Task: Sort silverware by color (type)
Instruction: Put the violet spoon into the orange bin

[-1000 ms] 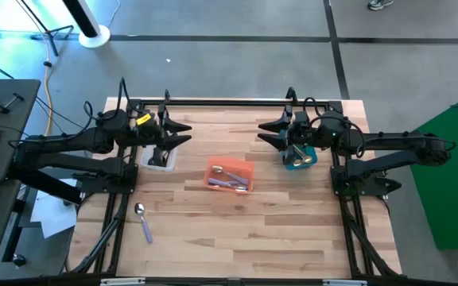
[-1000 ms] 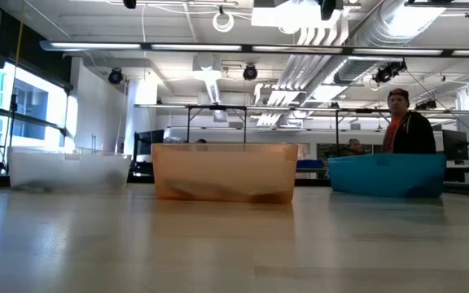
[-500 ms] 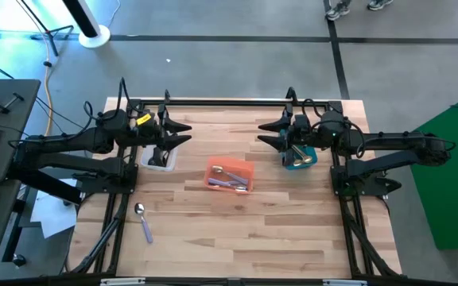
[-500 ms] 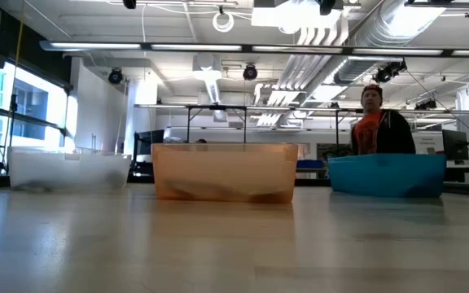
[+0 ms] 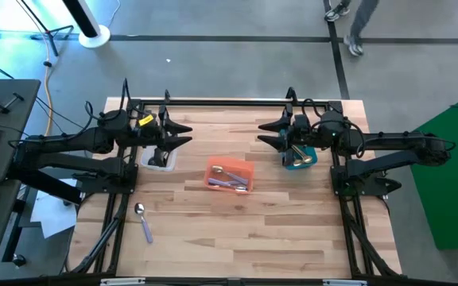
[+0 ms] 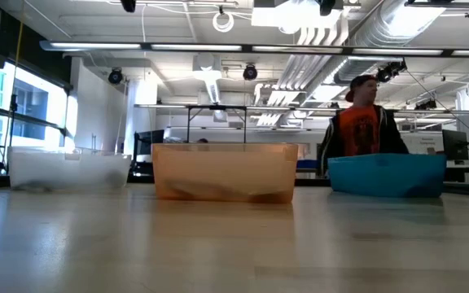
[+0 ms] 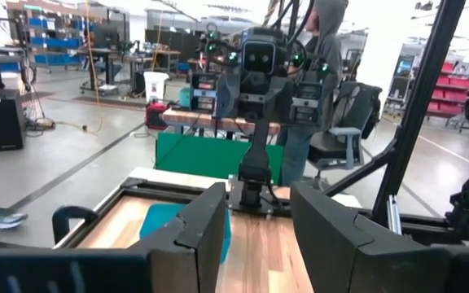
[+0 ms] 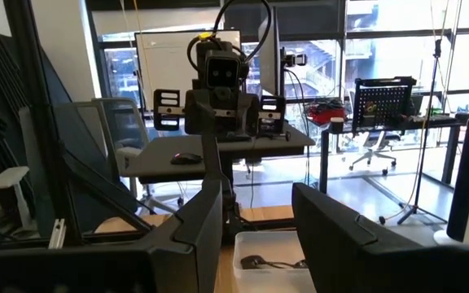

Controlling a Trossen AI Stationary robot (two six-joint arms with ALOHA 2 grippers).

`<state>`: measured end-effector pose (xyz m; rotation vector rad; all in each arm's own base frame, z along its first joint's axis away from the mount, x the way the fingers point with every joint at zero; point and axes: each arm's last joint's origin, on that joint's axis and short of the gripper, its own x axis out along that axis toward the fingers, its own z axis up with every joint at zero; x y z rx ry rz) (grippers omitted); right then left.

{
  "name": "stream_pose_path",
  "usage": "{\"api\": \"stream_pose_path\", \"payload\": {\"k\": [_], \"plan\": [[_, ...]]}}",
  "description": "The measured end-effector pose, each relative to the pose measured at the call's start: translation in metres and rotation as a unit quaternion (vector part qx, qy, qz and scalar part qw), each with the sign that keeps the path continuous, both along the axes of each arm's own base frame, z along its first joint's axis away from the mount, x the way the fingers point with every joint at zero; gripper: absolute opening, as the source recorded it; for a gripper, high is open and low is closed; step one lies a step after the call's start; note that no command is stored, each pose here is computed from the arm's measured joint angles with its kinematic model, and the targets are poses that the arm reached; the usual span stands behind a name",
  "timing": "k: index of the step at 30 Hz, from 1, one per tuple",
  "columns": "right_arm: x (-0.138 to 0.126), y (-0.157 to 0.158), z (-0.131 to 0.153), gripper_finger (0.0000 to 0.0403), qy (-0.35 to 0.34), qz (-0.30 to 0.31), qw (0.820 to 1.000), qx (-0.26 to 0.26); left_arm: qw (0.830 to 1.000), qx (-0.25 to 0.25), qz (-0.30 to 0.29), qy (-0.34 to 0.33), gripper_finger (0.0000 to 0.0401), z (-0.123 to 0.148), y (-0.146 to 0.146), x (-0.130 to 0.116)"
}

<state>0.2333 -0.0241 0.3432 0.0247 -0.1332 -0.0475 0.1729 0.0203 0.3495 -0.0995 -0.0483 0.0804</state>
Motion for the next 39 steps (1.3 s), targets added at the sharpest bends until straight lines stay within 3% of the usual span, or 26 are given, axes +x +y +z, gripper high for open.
{"api": "stream_pose_path", "payload": {"k": [28,32,39], "plan": [[0.000,0.000,0.000,0.0134,0.001,0.001,1.000,0.006,1.000,0.001,0.000,0.006,0.0131,-0.001,0.000,0.000],[0.000,0.000,0.000,0.0134,0.001,0.000,1.000,0.006,1.000,0.001,-0.026,0.010,0.0131,-0.002,-0.002,0.000],[0.000,0.000,0.000,0.0134,0.001,0.000,1.000,0.005,0.991,0.001,-0.082,0.109,0.0131,0.006,-0.013,-0.002]]}}
